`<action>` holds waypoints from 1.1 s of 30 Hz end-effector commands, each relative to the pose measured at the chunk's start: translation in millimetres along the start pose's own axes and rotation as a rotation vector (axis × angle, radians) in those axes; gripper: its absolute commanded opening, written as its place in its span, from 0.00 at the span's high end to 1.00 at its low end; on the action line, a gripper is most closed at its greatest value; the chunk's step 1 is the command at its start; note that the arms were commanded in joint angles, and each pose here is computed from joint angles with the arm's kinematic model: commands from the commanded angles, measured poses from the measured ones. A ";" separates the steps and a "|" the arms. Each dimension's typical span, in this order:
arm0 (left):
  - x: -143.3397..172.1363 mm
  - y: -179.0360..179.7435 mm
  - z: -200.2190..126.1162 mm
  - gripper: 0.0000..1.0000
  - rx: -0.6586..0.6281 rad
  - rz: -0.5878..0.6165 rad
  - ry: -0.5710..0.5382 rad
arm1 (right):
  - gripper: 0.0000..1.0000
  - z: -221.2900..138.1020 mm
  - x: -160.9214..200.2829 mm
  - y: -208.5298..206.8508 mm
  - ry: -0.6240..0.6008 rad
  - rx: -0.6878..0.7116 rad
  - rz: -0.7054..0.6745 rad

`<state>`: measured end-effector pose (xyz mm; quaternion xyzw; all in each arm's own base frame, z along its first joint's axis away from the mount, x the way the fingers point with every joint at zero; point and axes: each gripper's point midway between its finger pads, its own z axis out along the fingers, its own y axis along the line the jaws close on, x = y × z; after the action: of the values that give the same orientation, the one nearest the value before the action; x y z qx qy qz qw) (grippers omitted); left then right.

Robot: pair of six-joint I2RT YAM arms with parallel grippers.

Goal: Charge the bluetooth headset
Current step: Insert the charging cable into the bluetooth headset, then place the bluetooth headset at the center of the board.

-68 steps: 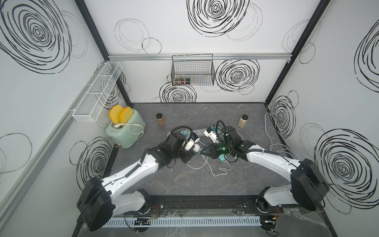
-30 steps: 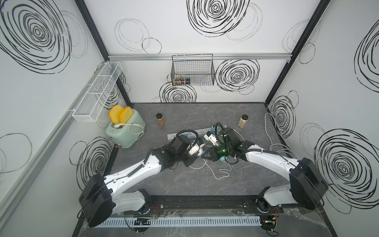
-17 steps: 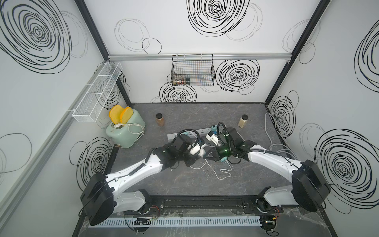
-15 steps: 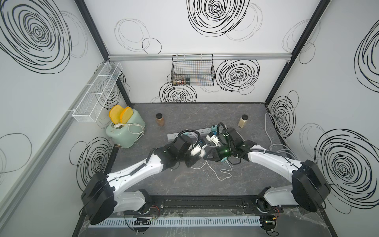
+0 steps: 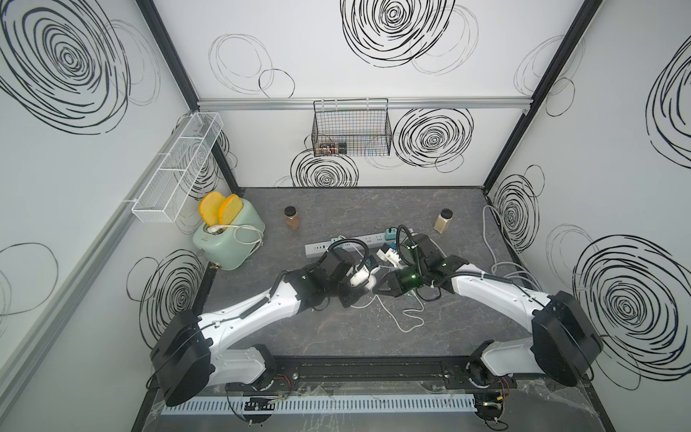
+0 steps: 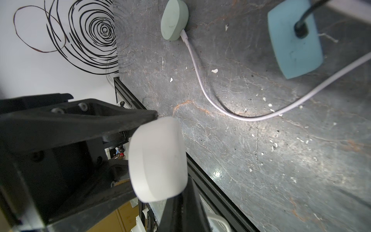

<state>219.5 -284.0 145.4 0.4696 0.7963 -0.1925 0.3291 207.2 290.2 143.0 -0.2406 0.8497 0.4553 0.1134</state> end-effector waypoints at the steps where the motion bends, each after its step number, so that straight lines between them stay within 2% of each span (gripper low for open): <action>1: 0.4 -64.9 0.0 0.85 0.300 -0.041 0.008 | 0.95 -36.2 -112.0 17.2 -0.381 0.041 -0.245; 3: -3.9 -28.3 1.6 0.85 0.193 -0.153 -0.007 | 0.84 -35.6 -104.2 8.3 -0.348 0.057 -0.232; 5: -6.9 7.2 -0.9 0.85 0.069 -0.235 -0.031 | 0.66 -37.3 -92.0 2.8 -0.308 0.061 -0.227; 10: -7.3 55.8 -6.6 0.84 -0.090 -0.381 -0.055 | 0.37 -58.8 -64.6 -21.5 -0.329 0.188 -0.182; 19: 33.3 120.5 20.1 0.83 -0.368 -0.602 0.011 | 0.33 -100.3 -41.4 -54.3 -0.435 0.427 -0.072; 24: 39.7 133.9 30.7 0.82 -0.358 -0.685 -0.028 | 0.31 -112.7 -29.5 -72.3 -0.432 0.499 -0.009; 29: 56.8 143.5 50.9 0.77 -0.373 -0.722 0.032 | 0.31 -116.6 -19.0 -90.5 -0.434 0.544 0.057; 33: 69.4 150.1 67.8 0.78 -0.356 -0.751 0.073 | 0.30 -116.7 -15.5 -97.2 -0.438 0.558 0.079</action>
<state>331.1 -205.7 41.4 0.1109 0.9498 -0.1257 0.2642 274.9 160.1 150.4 -0.0833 0.8989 0.2616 0.3414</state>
